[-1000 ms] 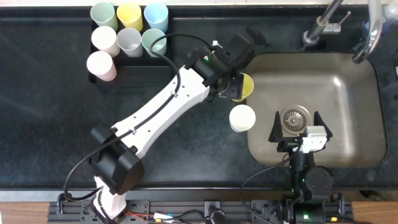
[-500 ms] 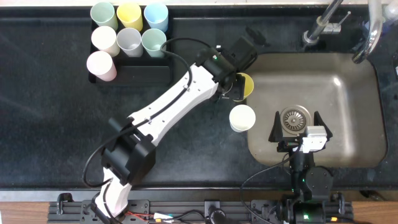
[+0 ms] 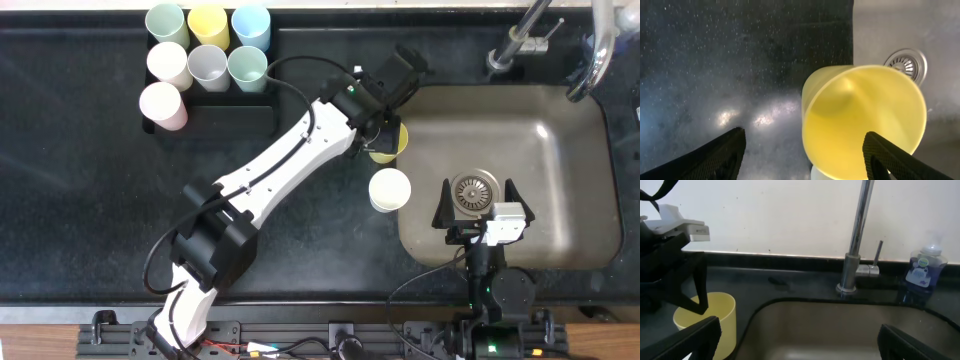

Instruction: Store Cups

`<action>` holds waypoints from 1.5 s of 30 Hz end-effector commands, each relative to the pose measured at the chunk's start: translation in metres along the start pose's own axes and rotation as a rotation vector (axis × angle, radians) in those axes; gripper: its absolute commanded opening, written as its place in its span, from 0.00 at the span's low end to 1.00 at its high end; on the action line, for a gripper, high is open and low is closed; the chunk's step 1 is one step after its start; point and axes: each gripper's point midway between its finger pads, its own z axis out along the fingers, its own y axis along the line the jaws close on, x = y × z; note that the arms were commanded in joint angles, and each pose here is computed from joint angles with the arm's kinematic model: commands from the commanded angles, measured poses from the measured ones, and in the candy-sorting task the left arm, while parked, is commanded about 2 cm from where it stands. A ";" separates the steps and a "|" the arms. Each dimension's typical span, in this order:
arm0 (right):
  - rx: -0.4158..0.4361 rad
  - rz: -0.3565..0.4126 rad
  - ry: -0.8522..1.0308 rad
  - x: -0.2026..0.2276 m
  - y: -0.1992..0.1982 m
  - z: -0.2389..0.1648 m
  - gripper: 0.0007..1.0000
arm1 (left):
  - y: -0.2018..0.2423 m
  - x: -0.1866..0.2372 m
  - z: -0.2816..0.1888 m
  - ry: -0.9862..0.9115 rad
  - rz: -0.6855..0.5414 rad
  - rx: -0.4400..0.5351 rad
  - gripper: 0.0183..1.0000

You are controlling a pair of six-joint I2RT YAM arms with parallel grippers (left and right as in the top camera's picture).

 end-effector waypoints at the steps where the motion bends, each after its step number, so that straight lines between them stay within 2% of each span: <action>1: -0.004 -0.003 0.006 0.005 0.000 0.001 1.00 | -0.001 -0.003 0.012 0.000 -0.010 -0.015 0.78; 4: -0.004 -0.003 0.006 0.005 0.000 0.001 1.00 | 0.002 -0.002 0.020 0.010 -0.011 -0.031 0.76; 7: -0.004 -0.003 0.006 0.005 0.000 0.001 1.00 | 0.007 -0.006 0.023 -0.002 -0.016 -0.052 0.70; 13: -0.004 -0.003 0.006 0.005 0.000 0.001 1.00 | 0.014 -0.012 0.024 -0.010 -0.031 -0.060 0.41; 17: -0.004 -0.003 0.006 0.005 0.000 0.001 1.00 | 0.014 -0.012 0.024 -0.010 -0.031 -0.059 0.32; 27: -0.004 -0.003 0.006 0.005 0.000 0.001 1.00 | 0.007 -0.014 0.024 -0.013 -0.032 -0.024 0.26; 32: -0.004 -0.003 0.006 0.005 0.000 0.001 0.99 | 0.007 -0.014 0.024 -0.013 -0.032 -0.024 0.13; 39: -0.004 -0.003 0.006 0.005 0.000 0.001 1.00 | 0.006 -0.013 0.024 -0.009 -0.032 -0.018 0.02; 45: -0.004 -0.003 0.006 0.005 0.000 0.001 1.00 | 0.005 -0.016 0.021 -0.020 -0.066 -0.010 0.02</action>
